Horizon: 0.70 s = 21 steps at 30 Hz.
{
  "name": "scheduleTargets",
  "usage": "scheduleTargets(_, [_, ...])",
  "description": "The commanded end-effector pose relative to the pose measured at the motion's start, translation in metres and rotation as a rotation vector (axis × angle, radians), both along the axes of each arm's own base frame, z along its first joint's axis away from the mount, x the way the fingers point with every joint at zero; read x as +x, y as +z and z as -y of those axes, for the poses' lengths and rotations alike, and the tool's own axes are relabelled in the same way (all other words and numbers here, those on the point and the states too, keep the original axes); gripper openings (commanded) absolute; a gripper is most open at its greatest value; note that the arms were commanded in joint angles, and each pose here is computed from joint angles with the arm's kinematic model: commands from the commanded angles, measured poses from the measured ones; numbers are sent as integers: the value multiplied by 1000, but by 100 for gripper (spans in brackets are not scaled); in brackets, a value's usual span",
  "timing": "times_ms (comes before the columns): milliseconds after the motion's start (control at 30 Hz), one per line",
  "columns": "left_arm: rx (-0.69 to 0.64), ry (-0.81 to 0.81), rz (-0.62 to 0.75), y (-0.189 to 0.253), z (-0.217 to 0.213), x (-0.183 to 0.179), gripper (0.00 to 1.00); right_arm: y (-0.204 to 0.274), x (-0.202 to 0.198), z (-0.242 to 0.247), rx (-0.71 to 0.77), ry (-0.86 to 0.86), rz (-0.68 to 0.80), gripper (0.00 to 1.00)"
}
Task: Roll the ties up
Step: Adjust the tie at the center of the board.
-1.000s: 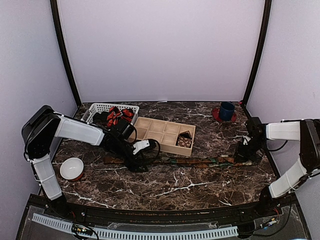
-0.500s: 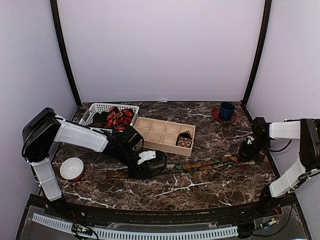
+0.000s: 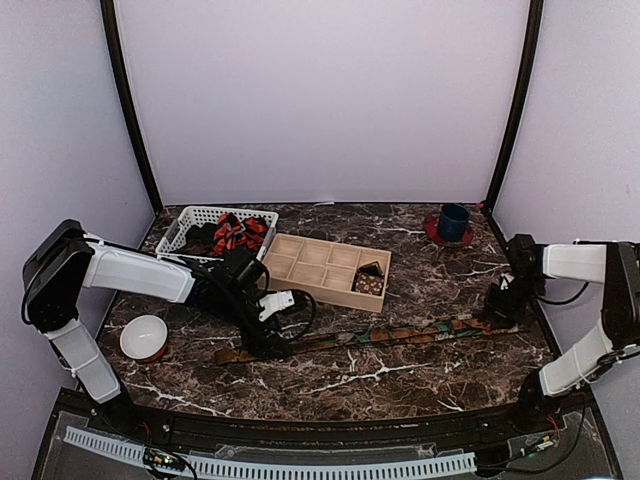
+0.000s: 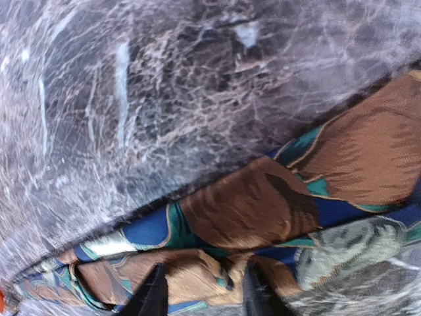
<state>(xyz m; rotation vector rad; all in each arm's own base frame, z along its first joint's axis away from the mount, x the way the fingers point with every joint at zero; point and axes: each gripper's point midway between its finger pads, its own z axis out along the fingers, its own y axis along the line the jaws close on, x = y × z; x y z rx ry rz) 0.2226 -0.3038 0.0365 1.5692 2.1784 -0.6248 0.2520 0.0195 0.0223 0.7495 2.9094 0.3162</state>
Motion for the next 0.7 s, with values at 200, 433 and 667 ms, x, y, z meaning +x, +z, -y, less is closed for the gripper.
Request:
scheduleTargets(200, [7, -17, -9, 2, 3, -1, 76, 70, 37, -38, 195, 74, 260, 54])
scheduleTargets(433, [13, -15, -27, -2, 3, -2, 75, 72, 29, -131, 364, 234, 257, 52])
scheduleTargets(667, [27, 1, 11, 2, 0, 5, 74, 42, 28, -186, 393, 350, 188, 44])
